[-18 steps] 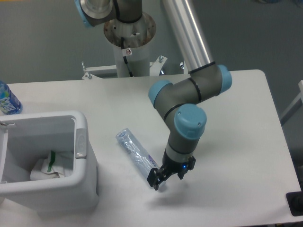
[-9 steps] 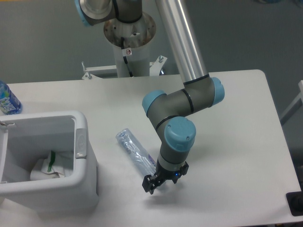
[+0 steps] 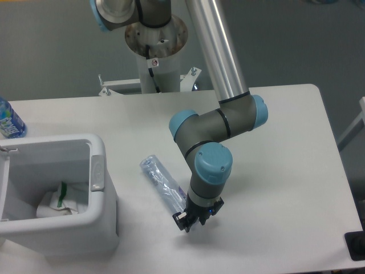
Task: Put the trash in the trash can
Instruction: 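Lower onto the bottle and close the gripper around it, then lift the bottle, carry it into the white bin, and open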
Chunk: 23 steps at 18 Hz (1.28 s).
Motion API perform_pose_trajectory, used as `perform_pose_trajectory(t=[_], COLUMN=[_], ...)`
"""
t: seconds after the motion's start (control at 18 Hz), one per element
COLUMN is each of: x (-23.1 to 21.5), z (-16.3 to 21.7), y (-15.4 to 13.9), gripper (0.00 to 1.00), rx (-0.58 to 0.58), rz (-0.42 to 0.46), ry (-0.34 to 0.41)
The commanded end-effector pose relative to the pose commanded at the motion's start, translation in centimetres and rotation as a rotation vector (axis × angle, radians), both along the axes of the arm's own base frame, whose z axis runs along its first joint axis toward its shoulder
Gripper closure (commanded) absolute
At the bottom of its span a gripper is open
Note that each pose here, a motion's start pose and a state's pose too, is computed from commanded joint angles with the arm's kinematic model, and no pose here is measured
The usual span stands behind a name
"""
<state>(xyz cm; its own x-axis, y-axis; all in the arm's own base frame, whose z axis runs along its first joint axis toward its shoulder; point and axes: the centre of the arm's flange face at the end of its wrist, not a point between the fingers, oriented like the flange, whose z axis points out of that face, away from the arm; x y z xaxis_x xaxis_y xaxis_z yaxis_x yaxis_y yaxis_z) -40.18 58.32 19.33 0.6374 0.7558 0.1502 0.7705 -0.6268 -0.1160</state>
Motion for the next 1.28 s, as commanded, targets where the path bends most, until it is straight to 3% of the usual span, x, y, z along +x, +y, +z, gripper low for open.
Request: perform_pose_trajectory(t=[0.39,0.78,1.06,1.28], x=[0.0,0.2,-1.3,-2.6], z=[0.2,3.2,12.6,24.2], y=[0.0,-0.1,-1.4,-3.2], gripper=[0.65,0.66,0.67,0.67], rx=[0.000,0.029,0.148,0.361], rz=[0.003,0.002,0.026,0.105], ry=[0.002,0.031,0.120,0.165])
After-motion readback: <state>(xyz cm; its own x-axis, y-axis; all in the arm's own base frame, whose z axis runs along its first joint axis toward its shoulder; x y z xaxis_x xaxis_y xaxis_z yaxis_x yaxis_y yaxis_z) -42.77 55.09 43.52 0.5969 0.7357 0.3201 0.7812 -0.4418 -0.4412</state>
